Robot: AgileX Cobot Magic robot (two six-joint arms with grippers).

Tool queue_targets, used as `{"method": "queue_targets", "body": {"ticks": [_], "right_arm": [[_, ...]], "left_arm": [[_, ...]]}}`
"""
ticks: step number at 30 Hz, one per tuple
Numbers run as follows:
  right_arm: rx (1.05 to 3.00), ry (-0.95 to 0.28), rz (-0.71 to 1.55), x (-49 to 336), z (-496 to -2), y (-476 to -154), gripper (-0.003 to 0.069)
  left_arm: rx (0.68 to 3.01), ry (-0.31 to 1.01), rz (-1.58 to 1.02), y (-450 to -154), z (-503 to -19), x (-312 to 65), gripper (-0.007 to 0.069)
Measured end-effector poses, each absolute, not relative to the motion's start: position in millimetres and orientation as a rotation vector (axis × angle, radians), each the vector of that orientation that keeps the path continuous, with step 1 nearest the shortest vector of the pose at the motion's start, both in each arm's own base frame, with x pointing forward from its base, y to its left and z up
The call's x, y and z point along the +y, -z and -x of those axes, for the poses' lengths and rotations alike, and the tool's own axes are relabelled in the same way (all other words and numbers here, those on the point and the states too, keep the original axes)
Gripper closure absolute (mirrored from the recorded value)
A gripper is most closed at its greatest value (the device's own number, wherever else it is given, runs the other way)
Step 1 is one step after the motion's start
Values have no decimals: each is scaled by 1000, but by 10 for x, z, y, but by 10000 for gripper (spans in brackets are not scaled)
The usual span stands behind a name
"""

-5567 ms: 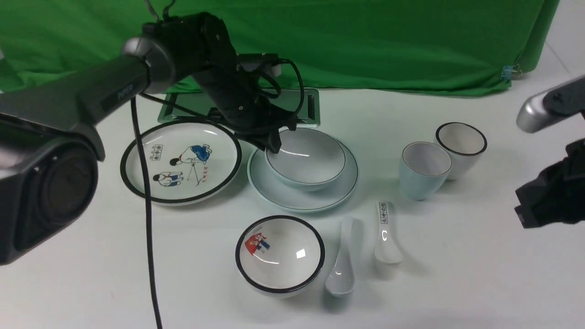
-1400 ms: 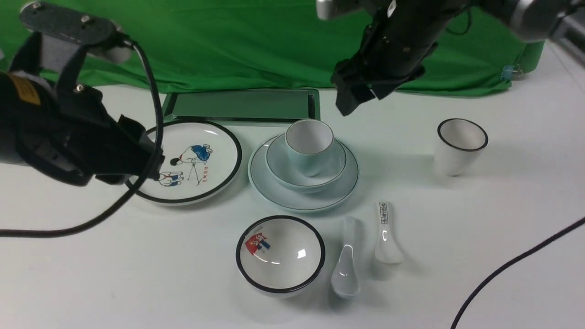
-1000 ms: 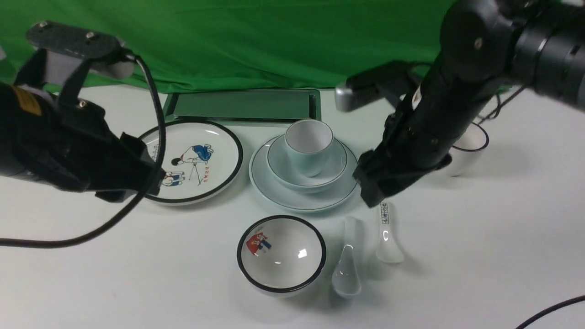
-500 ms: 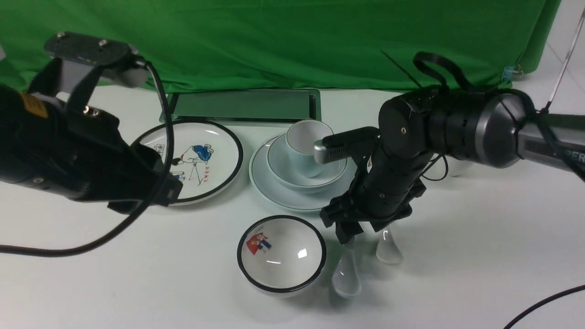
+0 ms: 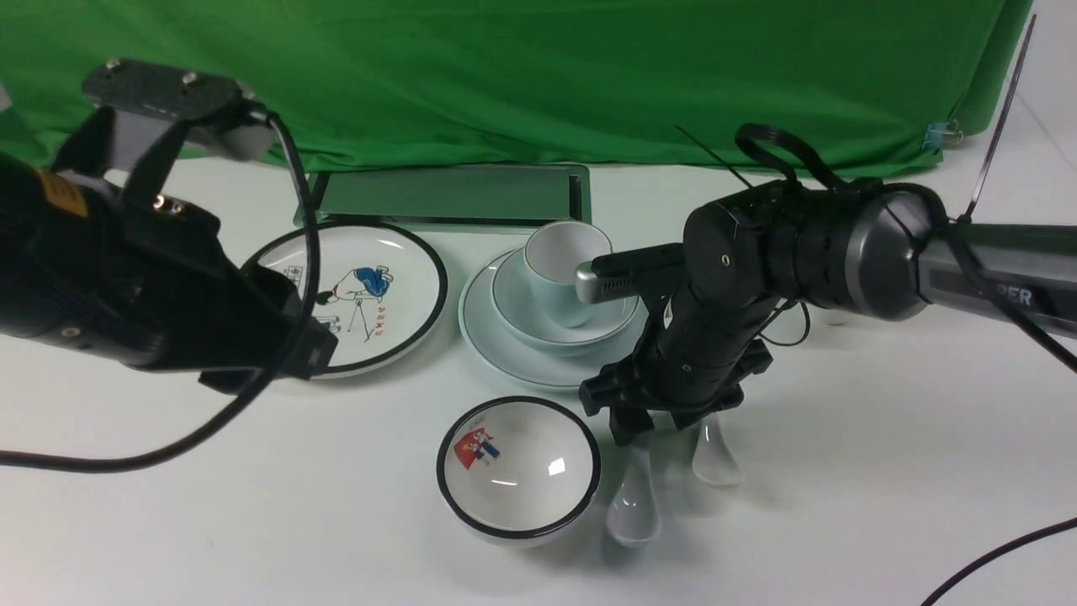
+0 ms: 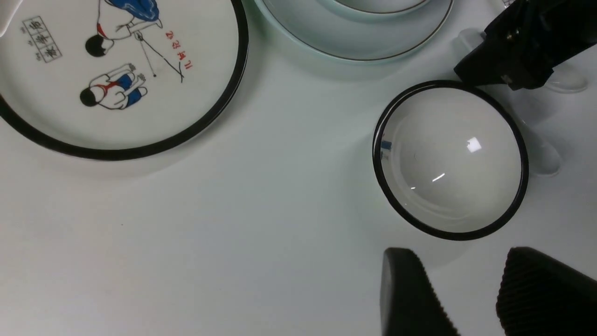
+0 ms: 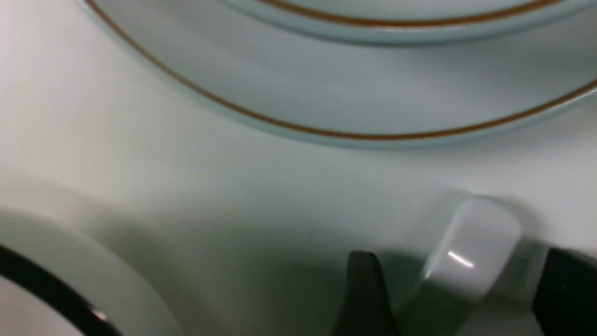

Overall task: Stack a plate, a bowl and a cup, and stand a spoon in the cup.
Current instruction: Use the right arm to grab a blue soup spoon, then use the right arm to put the blue soup spoon into the blue teacup in the middle

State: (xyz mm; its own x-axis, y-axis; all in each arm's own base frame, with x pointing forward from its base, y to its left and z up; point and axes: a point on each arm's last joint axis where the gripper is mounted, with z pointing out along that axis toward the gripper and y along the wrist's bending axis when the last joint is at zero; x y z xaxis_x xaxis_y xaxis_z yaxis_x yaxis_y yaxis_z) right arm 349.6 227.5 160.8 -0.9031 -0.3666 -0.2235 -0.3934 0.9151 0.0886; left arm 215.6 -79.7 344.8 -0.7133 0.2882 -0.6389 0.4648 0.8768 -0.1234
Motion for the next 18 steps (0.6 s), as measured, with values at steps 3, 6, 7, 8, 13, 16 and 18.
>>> {"method": "queue_targets", "body": {"ticks": [3, 6, 7, 8, 13, 16, 18], "right_arm": [[2885, -182, 632, 2271, -3485, -1620, 342], [2896, -175, 698, 2271, -3473, -1676, 495], [2878, -179, 717, 2275, -3479, -1740, 487], [2848, -187, 730, 2280, -3487, -1833, 482], [2522, -263, 751, 2336, -3591, -2576, 480], [2152, -333, 670, 2403, -3723, -3105, 480], [1989, -356, 620, 2436, -3795, -3246, 480]], "left_arm": [[2408, 366, -542, -3447, -2155, -796, 383], [2408, 365, -543, -3447, -2155, -796, 383], [2408, 365, -543, -3447, -2155, -796, 383], [2408, 364, -543, -3447, -2156, -796, 383], [2403, 359, -542, -3449, -2160, -794, 383], [2379, 355, -531, -3464, -2180, -794, 383], [2369, 348, -529, -3471, -2186, -791, 383]]}}
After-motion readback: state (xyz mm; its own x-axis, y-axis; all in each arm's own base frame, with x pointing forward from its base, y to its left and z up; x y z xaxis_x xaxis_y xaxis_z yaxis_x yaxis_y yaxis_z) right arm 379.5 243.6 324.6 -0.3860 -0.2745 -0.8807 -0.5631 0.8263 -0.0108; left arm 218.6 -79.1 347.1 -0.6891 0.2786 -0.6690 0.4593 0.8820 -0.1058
